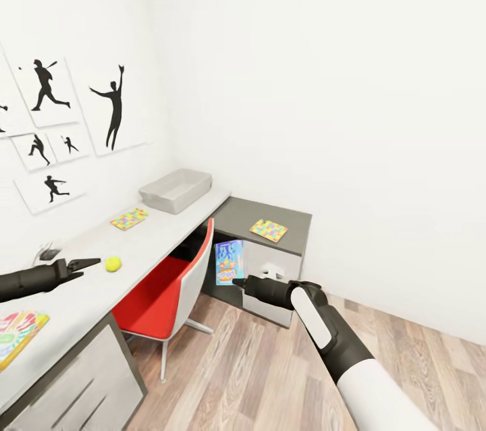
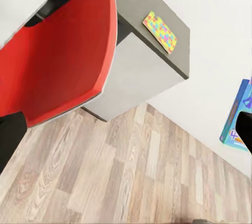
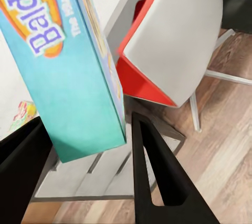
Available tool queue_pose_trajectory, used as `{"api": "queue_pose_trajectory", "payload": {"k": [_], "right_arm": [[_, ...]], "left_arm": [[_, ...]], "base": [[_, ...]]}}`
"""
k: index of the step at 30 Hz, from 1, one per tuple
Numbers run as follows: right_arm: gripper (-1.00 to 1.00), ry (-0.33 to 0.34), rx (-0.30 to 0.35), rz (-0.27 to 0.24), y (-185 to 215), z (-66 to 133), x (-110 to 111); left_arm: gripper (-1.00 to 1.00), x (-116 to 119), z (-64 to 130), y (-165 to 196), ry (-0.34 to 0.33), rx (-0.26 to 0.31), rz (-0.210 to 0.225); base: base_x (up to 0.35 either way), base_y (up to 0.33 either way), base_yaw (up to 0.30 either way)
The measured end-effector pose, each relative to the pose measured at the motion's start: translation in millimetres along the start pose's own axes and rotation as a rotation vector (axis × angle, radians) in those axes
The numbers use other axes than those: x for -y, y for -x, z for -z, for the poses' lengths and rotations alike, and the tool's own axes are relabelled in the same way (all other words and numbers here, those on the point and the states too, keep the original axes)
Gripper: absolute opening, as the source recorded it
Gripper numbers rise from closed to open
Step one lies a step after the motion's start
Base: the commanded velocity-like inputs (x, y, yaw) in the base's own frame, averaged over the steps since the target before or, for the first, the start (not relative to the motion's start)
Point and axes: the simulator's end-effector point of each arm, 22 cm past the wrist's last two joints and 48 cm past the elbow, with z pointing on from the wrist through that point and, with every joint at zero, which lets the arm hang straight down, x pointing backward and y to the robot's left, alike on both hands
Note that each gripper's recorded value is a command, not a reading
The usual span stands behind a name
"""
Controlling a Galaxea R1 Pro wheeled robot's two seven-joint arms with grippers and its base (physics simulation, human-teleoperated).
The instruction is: Put all the toys in the child's room - the three board games (two on the bed and one on the table), the two jigsaw puzzles on the table, and the tennis ball on the table - inside the toy box on the table in the child's room.
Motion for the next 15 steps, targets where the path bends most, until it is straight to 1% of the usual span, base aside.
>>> {"api": "queue_pose_trajectory", "payload": {"k": [4,6,9,15], "right_arm": [[-1.0,0.0,0.006,0.002,2,0.3,0],[-1.0,0.002,0.017,0.004,4,0.2,-1],[-1.0,0.004,0.024,0.003,6,0.3,-2],[-1.0,0.002,0.026,0.005,5,0.2,-1]], "left_arm": [[1.0,-20,9.9,8,0.065,0.043,0.029],[1.0,-26,12.2,10,0.084,0.059,0.043],[1.0,-24,13.5,13,0.081,0.074,0.043],[1.0,-22,13.7,15,0.077,0.083,0.036]], "base": [[0.0,0.0,0.286],[0.0,0.0,0.226],[0.0,0.0,0.092],[0.0,0.0,0.016]]}}
